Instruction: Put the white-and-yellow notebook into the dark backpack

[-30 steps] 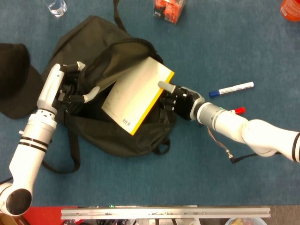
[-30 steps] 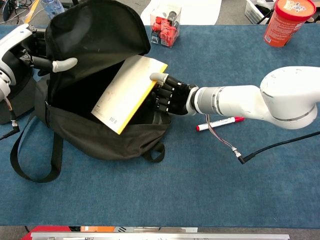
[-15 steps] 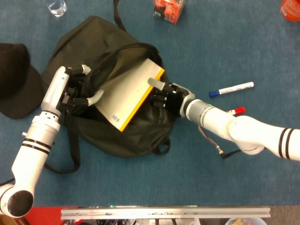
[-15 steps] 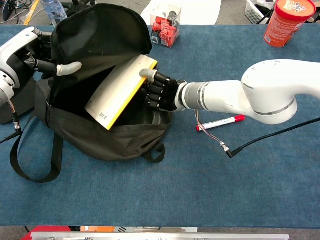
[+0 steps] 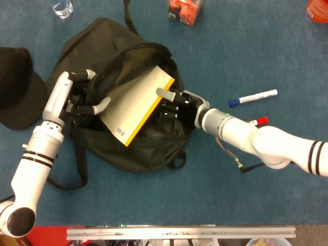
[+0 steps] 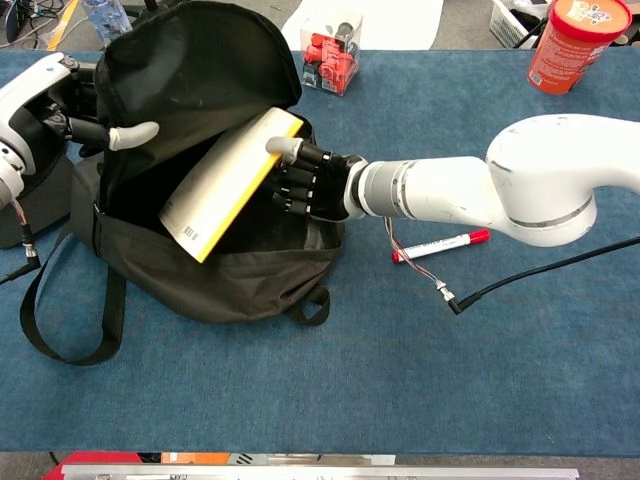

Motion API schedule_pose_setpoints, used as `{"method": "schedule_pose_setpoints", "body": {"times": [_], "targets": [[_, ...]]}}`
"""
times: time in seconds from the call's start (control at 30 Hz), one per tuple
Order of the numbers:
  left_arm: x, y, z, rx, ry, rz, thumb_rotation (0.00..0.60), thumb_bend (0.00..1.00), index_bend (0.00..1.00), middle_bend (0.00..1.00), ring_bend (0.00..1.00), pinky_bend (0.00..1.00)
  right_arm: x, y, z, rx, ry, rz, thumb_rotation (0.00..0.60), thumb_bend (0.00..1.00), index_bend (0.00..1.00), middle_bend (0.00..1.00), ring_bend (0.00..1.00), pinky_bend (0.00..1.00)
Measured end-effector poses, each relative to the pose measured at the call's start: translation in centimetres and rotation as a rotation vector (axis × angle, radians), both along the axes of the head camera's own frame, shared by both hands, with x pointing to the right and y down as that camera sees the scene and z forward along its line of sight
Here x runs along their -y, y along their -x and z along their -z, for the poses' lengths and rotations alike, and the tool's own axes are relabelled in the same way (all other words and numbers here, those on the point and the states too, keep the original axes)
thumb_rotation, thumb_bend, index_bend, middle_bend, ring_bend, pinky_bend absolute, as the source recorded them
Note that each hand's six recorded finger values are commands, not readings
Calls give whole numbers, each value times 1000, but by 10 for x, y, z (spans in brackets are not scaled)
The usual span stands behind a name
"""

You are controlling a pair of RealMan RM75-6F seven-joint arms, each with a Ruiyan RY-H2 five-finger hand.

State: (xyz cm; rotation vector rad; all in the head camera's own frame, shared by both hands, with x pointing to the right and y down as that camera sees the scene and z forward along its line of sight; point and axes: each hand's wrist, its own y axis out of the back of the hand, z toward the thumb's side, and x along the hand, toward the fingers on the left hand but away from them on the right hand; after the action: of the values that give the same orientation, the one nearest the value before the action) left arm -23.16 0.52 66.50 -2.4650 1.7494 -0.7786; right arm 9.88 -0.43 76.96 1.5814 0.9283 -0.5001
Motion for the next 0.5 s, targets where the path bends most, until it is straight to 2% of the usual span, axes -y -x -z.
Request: {"method": "schedule_pose_setpoints", "body": {"times": [0.23,0.33,0.5], "targets": [[0,-1,0,-4,3,-1,600,248,624,752,743,912,6,-5,14,55,-72,74,600,513,103,230,172,357],[0,-1,0,-4,5,-1,600,247,622,752,742,912,8,-11,19,67,-108,105,600,514,19,187,130,330],[0,0,0,-5,7,0,600,248,618,747,740,910,9,-22,29,83,-155,167,600,515,0,115,60,279]]}}
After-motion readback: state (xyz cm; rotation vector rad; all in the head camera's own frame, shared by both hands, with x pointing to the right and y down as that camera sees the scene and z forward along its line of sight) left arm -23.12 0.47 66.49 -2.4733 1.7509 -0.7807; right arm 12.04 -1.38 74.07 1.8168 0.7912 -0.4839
